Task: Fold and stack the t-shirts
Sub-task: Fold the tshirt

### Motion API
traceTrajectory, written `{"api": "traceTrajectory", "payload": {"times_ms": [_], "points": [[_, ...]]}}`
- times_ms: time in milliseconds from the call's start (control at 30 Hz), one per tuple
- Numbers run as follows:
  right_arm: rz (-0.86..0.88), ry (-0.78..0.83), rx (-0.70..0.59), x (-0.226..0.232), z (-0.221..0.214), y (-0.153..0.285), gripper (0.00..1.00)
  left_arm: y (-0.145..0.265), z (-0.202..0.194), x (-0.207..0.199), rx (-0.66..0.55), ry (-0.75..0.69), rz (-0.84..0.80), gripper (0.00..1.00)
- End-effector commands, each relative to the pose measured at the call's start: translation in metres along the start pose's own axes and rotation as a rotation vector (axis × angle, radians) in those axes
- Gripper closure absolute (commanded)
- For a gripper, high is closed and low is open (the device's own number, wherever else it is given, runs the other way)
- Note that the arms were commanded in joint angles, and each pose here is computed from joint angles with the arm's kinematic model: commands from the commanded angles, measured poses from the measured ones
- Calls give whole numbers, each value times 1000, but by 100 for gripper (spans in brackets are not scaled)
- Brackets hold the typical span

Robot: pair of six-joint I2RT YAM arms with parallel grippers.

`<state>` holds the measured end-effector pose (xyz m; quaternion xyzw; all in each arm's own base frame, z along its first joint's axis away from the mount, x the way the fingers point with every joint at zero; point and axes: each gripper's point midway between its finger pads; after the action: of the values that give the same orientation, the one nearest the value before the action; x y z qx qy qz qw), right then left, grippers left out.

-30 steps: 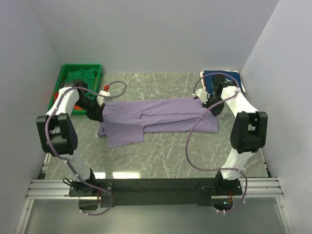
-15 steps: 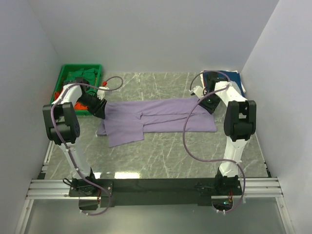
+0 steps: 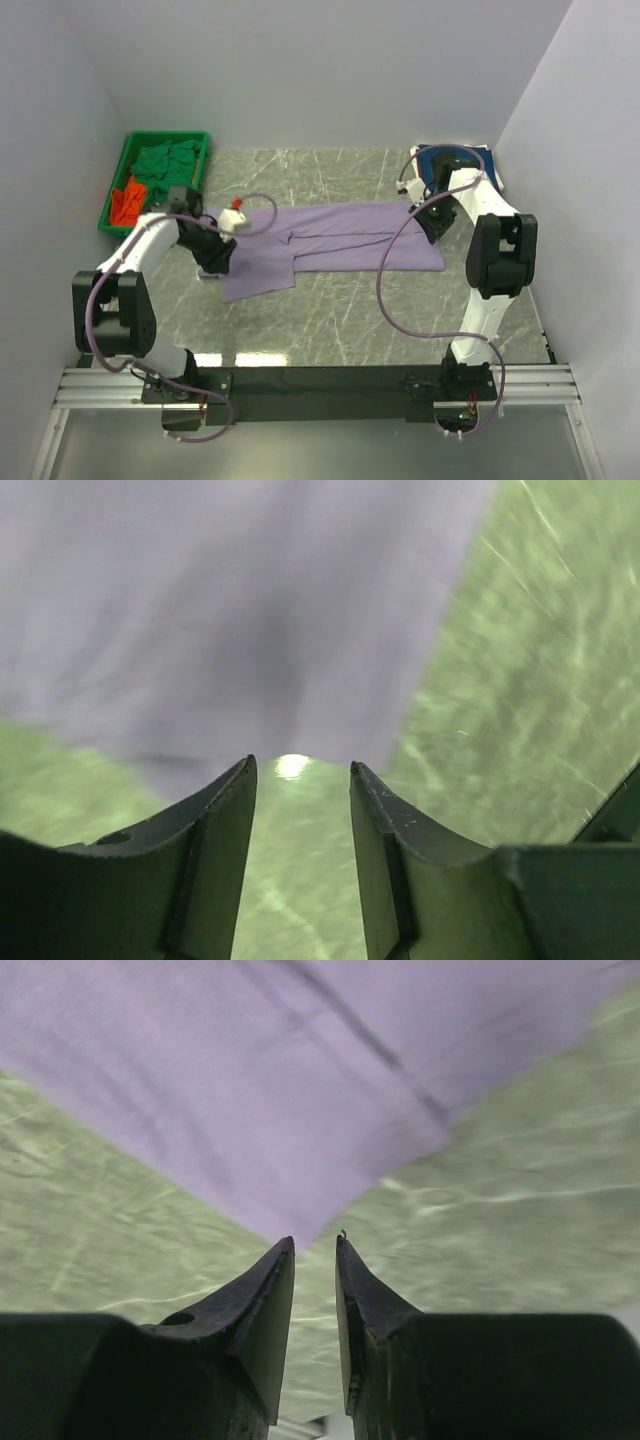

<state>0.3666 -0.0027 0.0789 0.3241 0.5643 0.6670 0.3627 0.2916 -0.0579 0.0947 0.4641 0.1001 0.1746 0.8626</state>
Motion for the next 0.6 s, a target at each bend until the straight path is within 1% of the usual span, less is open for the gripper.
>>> {"api": "traceTrajectory", "payload": {"times_ms": [0, 33, 67, 133, 267, 433, 567], "points": [[66, -92, 8, 23, -11, 1, 69, -18, -6, -16, 57, -112, 22, 52], [67, -102, 6, 24, -12, 1, 69, -23, -6, -16, 70, -130, 38, 51], [68, -104, 6, 24, -12, 0, 69, -32, -5, -27, 77, -153, 19, 51], [71, -115, 8, 25, -14, -2, 69, -42, 3, -33, 75, -195, 23, 50], [73, -121, 5, 26, -14, -3, 69, -61, -3, -48, 118, -236, 5, 50], [66, -119, -7, 24, -9, 0, 68, -82, -20, -44, 196, -241, 16, 48], [74, -123, -7, 25, -7, 1, 68, -89, -30, -41, 236, -272, 30, 48]]}}
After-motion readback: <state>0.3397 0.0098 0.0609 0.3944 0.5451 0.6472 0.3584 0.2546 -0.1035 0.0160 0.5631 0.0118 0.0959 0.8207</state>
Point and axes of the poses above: each gripper's point midway between its finger pads, its own y axis back along the fingers, its own x axis along the line the jaws close on, z = x × y, and after that the axes turned 12 degrees about -y, right-handed
